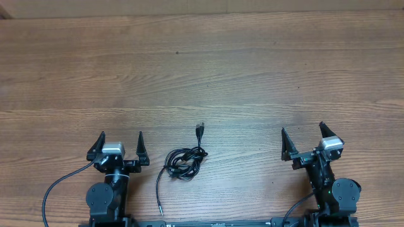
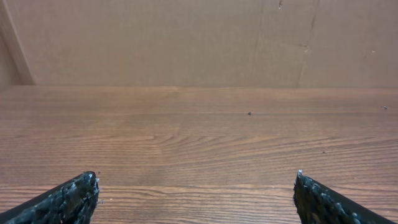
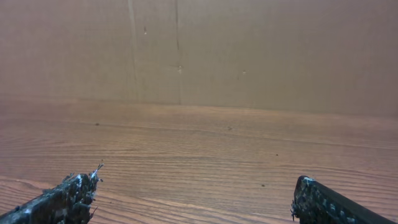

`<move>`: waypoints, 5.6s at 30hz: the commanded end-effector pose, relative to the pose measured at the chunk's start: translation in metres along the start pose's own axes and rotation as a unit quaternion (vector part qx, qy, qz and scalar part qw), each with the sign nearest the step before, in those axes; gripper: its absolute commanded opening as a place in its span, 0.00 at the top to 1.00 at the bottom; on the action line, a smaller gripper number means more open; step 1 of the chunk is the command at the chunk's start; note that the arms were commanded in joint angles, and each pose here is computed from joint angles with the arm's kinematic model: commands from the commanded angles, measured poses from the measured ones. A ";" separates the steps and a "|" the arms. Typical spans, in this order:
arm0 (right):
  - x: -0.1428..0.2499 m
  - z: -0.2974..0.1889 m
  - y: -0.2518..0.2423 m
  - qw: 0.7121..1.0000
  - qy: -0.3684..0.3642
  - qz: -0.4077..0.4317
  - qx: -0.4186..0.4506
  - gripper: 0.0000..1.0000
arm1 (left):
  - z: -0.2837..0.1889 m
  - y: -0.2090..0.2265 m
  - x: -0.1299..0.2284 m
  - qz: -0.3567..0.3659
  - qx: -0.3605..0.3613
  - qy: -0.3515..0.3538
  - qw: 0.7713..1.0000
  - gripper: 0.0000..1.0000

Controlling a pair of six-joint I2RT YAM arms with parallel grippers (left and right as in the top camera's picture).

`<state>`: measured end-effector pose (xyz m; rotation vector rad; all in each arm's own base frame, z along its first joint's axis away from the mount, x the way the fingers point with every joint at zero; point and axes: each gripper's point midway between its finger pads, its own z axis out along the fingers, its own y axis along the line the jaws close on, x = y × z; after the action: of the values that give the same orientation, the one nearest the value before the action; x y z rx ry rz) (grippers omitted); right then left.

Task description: Untangle cables

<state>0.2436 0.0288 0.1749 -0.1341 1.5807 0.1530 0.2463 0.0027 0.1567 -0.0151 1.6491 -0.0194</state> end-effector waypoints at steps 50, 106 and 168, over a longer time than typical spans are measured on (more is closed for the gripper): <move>0.001 0.000 -0.002 1.000 -0.003 0.001 0.006 0.00 | 0.000 0.003 0.000 0.009 -0.007 -0.002 1.000 0.00; 0.001 0.000 -0.002 1.000 -0.003 0.001 0.006 0.00 | -0.015 -0.016 -0.017 0.001 0.045 0.042 0.998 0.00; 0.001 0.000 -0.002 1.000 -0.003 0.001 0.006 0.00 | -0.027 -0.123 -0.011 0.066 0.337 0.429 0.836 0.00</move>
<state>0.2436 0.0289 0.1754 -0.1346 1.5788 0.1530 0.2178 -0.1127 0.1696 0.6731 2.4597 -0.6152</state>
